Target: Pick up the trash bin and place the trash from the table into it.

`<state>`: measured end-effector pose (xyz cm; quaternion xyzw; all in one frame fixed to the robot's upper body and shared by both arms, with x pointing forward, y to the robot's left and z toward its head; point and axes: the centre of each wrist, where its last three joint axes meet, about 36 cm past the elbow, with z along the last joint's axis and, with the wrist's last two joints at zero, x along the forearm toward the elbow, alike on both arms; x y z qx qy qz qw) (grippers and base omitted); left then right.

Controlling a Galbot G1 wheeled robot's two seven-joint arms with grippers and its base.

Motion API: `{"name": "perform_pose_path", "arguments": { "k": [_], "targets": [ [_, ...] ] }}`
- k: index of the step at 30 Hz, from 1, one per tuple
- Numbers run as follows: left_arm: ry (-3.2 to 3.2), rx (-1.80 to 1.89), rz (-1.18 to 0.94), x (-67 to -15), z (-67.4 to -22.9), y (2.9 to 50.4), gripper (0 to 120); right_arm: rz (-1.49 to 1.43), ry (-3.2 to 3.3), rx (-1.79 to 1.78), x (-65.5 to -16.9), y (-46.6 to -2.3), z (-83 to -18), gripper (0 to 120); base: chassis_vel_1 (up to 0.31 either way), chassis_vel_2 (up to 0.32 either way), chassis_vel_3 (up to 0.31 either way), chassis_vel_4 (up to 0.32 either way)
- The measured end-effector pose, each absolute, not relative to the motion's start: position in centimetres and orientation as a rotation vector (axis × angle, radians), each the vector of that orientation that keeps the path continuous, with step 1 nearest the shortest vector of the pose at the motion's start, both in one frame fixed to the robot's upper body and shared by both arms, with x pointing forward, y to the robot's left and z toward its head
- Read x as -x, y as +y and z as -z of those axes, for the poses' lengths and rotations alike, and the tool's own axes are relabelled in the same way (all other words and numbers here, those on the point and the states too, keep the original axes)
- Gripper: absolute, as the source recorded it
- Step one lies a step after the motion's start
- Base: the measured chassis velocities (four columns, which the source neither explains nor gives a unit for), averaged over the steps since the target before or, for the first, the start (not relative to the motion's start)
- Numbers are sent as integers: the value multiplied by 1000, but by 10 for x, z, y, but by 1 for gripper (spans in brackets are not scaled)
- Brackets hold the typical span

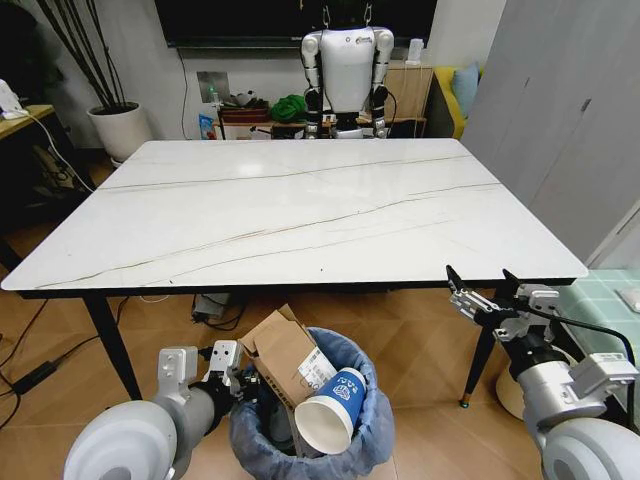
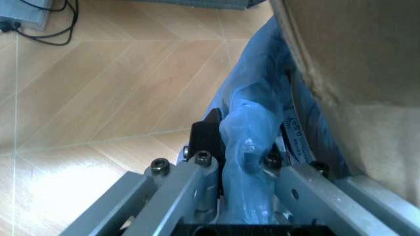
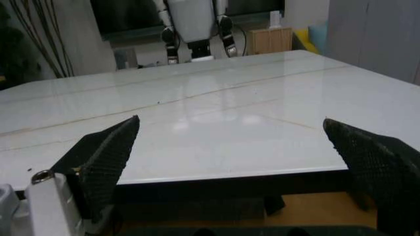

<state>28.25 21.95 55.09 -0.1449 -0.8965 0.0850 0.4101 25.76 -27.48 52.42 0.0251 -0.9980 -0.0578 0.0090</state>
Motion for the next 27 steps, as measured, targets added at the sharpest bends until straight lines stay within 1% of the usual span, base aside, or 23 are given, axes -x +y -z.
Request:
{"name": "perform_pose_path", "arguments": {
  "k": [27],
  "targets": [
    [-2271,363,-193,-282,-550,223,2,127,-3091,-37,-260,-277,-501,100,0,0,0,0]
  ]
}}
